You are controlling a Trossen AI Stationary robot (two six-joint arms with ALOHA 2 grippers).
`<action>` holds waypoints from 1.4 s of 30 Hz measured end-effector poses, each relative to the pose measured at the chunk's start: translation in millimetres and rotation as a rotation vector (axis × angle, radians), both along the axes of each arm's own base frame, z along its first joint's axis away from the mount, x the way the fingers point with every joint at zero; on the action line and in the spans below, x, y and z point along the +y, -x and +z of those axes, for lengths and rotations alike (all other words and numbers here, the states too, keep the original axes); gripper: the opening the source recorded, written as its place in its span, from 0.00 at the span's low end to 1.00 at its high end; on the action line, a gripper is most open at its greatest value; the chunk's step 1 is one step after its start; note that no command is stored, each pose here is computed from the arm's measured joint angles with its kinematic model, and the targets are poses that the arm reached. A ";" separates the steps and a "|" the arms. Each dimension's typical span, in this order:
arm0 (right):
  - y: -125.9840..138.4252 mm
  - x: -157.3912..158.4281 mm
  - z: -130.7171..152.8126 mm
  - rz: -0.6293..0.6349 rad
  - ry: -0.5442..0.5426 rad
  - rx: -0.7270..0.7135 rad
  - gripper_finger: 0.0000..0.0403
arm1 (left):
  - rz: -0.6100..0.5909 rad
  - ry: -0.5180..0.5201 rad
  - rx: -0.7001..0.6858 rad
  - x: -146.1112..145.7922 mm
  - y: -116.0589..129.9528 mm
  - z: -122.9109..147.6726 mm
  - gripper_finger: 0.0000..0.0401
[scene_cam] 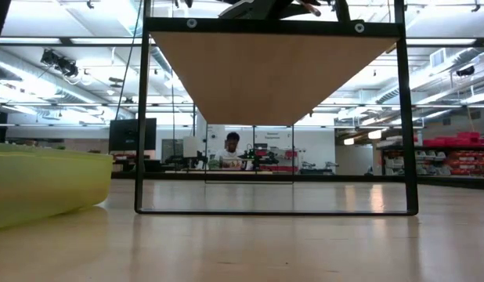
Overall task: Pack school essentials
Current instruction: Put the pencil into the supply box
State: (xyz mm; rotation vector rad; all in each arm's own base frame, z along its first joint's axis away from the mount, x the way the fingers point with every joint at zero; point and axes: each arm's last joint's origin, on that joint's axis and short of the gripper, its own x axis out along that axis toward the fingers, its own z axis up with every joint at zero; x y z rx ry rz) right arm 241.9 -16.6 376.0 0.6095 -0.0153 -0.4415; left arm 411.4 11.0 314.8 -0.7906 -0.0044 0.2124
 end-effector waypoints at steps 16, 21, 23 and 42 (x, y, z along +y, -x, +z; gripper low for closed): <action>19.6 0.3 6.6 0.003 -0.002 0.014 0.46 | 0.000 0.003 0.156 6.5 16.6 3.1 0.09; 39.8 -1.8 12.4 -0.004 0.044 0.045 0.46 | -0.032 0.011 0.248 -2.7 36.5 14.1 0.04; 48.7 -3.5 14.2 -0.027 0.060 0.059 0.46 | -0.050 0.023 0.291 -9.2 46.2 18.2 0.04; 92.9 -23.9 2.3 -0.220 0.046 0.274 0.46 | -0.089 0.326 0.655 -110.7 120.5 15.4 0.08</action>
